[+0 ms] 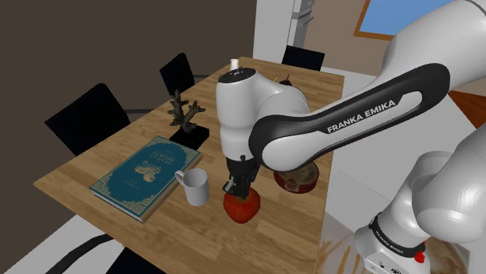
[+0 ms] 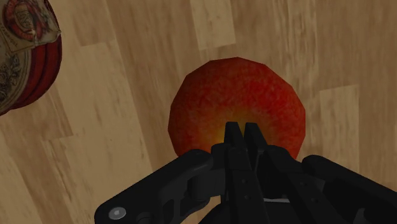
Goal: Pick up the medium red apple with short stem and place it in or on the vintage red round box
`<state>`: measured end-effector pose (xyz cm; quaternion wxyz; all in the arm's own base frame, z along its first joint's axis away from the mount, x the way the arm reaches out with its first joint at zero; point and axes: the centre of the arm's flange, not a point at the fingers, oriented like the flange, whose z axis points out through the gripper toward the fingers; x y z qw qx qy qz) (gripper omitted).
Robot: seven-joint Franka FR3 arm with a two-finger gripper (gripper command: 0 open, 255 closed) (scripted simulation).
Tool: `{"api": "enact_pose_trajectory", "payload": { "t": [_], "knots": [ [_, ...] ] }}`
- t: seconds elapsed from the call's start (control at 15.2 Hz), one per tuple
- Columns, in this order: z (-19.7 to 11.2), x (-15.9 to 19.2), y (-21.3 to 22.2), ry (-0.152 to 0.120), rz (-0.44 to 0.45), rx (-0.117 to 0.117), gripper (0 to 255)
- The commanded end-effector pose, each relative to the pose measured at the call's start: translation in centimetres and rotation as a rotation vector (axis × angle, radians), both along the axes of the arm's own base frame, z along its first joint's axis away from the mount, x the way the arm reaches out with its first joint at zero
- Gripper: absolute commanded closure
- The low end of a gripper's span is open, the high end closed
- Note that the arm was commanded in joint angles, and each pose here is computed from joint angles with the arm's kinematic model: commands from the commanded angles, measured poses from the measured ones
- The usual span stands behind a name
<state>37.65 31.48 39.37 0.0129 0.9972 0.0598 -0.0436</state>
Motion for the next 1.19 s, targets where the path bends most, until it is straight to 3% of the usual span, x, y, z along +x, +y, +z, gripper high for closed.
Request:
{"api": "enact_pose_trajectory", "payload": {
  "t": [0.0,0.2,1.12],
  "knots": [
    [0.0,0.0,0.0,0.0,0.0,0.0,255],
    [0.0,0.0,0.0,0.0,0.0,0.0,255],
    [7.4,0.0,0.0,0.0,0.0,0.0,255]
  ]
}}
